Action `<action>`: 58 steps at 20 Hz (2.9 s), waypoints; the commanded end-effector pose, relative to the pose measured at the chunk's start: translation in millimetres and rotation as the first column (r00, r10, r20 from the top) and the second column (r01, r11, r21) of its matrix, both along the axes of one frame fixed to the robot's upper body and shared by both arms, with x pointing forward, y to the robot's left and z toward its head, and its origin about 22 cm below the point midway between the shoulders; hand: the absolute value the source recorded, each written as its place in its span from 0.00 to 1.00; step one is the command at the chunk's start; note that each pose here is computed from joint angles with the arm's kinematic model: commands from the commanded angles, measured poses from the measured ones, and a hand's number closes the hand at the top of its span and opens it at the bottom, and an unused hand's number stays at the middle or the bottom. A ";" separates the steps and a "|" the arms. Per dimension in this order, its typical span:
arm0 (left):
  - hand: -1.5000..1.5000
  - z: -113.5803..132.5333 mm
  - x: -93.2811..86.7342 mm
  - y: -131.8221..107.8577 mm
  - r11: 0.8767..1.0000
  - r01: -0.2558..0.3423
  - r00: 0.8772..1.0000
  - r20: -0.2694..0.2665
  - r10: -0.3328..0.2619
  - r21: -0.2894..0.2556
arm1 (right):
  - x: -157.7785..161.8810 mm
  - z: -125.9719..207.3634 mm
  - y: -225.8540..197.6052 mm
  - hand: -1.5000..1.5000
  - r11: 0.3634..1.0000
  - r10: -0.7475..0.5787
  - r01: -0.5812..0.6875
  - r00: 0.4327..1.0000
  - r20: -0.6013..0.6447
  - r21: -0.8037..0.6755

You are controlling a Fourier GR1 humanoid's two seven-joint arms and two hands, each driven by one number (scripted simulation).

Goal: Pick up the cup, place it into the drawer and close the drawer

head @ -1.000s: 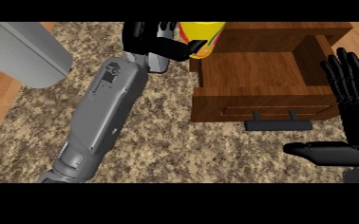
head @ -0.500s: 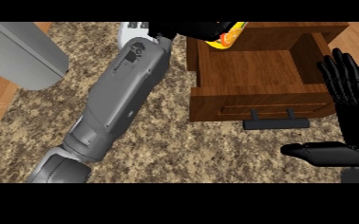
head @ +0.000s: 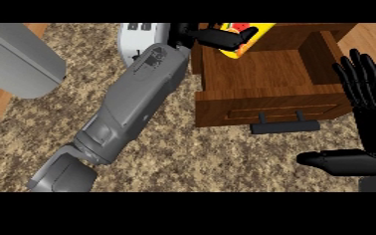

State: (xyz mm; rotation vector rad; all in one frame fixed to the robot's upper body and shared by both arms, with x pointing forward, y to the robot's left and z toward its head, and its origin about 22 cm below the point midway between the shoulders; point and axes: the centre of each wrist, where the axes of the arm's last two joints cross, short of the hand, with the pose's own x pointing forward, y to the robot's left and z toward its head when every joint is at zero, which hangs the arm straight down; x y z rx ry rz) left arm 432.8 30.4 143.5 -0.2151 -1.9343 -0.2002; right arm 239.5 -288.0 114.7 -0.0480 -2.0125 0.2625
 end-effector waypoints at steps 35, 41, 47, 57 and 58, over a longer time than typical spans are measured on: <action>0.00 16.0 -15.1 -28.1 0.997 -0.064 0.998 0.017 0.063 0.041 | -25.0 20.9 -8.7 1.00 0.951 0.241 -0.246 0.969 -0.053 -0.186; 0.00 24.2 -11.6 19.2 0.997 -0.071 0.998 -0.002 0.071 -0.003 | -19.3 28.7 3.9 1.00 0.928 0.136 -0.154 0.988 -0.076 -0.338; 0.00 12.8 -23.5 61.7 0.994 -0.106 0.994 0.007 0.106 -0.036 | -1.3 20.0 23.8 1.00 0.908 0.071 -0.100 0.994 -0.086 -0.407; 0.00 -15.3 -50.7 148.3 0.989 -0.127 0.991 -0.044 0.124 -0.074 | 19.0 -44.1 51.7 1.00 0.699 0.057 -0.110 0.994 -0.098 -0.707; 0.00 1.4 -48.9 157.0 0.989 -0.129 0.991 -0.032 0.127 -0.077 | 24.6 -46.5 58.2 1.00 0.659 0.051 -0.105 0.994 -0.094 -0.745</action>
